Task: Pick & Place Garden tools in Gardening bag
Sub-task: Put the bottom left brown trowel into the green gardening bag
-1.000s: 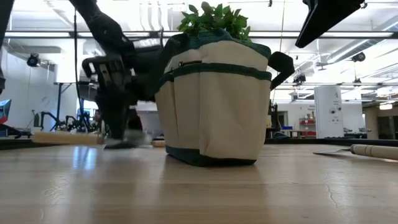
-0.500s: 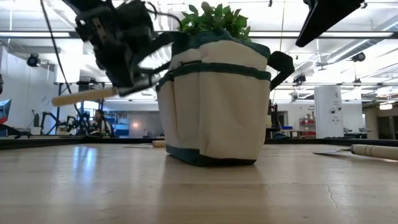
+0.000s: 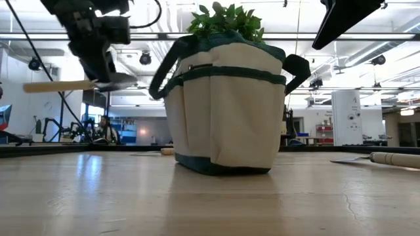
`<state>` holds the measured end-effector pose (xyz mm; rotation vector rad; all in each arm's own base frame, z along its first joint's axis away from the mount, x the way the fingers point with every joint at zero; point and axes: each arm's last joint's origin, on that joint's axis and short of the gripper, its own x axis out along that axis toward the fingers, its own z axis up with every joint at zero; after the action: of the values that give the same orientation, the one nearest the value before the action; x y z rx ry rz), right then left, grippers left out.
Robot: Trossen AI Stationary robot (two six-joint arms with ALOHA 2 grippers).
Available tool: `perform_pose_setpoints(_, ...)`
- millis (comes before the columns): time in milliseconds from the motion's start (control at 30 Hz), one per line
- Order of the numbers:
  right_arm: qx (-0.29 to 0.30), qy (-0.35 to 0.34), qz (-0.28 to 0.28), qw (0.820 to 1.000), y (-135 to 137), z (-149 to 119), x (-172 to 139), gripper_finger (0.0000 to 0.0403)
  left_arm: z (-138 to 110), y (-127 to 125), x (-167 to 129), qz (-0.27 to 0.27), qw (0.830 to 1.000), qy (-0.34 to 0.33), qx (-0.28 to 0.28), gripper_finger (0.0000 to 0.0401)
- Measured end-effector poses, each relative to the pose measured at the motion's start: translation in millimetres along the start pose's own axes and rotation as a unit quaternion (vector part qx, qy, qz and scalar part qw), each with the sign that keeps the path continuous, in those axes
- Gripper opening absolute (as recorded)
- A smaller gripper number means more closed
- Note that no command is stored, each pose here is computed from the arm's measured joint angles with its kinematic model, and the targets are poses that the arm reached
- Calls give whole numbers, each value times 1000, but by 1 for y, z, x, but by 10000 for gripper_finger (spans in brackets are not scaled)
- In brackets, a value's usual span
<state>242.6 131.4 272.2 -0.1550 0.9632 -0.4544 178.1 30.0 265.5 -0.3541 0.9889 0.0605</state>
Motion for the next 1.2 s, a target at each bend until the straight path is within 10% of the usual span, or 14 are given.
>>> perform_pose_setpoints(233,1,-4,-3,1000,0,0,0,59,13,-6,-6,-51,994,-78,51,0)
perform_pose_setpoints(433,-1,-9,-9,1000,0,0,0,59,34,-18,-5,-127,957,-216,145,0)
perform_pose_setpoints(933,-2,-18,-23,1000,-1,0,0,59,2,-43,29,-260,750,-534,292,0)
perform_pose_setpoints(1200,0,-36,-40,999,-2,1,0,59,2,-44,46,-238,751,-538,301,0)
